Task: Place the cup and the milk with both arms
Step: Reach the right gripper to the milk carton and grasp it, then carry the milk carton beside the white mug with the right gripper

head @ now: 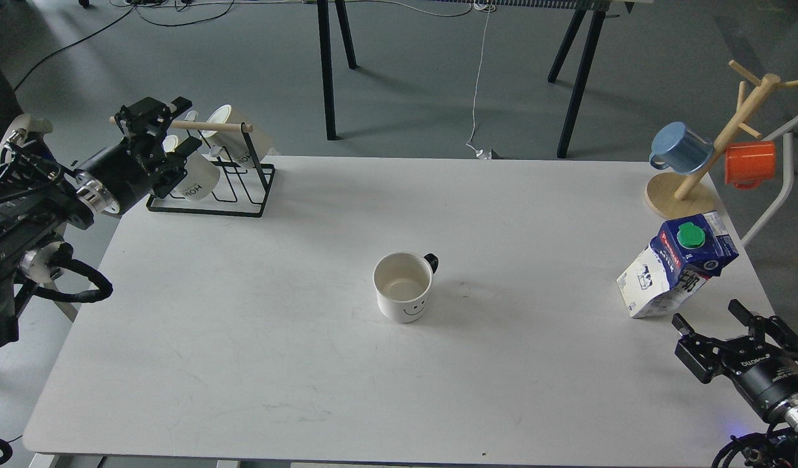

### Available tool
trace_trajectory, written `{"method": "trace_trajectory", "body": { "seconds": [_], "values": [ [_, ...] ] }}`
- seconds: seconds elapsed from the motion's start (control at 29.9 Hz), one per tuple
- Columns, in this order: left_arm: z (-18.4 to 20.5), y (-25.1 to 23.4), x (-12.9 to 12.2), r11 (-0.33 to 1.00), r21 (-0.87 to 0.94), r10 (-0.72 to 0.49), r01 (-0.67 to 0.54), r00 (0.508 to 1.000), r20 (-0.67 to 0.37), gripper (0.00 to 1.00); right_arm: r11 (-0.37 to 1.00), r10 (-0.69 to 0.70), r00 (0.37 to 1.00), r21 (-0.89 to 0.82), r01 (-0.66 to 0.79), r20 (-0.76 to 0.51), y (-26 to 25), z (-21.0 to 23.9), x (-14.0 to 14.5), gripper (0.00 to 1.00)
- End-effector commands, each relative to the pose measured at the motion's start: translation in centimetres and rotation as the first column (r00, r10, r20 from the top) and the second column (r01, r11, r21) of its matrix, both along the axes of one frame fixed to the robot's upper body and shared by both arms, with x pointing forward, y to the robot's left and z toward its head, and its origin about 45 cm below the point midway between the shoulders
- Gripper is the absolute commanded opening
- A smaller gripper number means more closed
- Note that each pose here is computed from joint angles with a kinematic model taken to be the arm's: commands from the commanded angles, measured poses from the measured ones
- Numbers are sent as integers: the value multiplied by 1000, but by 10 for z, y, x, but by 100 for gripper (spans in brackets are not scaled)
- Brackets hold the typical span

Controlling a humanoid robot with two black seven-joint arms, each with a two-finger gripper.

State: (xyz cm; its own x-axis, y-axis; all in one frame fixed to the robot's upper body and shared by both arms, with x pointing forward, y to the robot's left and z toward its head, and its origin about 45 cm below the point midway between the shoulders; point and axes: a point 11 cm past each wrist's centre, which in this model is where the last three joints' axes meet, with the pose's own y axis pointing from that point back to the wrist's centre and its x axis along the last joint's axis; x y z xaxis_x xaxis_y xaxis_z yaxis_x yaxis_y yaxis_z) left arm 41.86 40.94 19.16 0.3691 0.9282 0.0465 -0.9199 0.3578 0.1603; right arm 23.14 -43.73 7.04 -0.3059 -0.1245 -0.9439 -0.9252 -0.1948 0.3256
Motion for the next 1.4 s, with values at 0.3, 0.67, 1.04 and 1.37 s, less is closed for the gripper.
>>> {"method": "trace_trajectory", "body": {
  "seconds": [0.3,0.67,1.04,1.37],
  "values": [
    [-2,1,-1,1000,0,3,-3,1000,-4,74,999,37,997,22,-39,65,27,6,34,97],
    [-7,1,-4,1000,-2,5,-5,1000,-14,74,998,48,995,42,-52,92,46,6,51,92],
    [-16,8,-9,1000,7,28,-28,999,-35,75,997,49,994,47,-54,101,49,8,53,37],
    [-20,9,-12,1000,12,29,-29,999,-45,75,989,94,979,94,-112,179,81,26,76,32]
  ]
}}
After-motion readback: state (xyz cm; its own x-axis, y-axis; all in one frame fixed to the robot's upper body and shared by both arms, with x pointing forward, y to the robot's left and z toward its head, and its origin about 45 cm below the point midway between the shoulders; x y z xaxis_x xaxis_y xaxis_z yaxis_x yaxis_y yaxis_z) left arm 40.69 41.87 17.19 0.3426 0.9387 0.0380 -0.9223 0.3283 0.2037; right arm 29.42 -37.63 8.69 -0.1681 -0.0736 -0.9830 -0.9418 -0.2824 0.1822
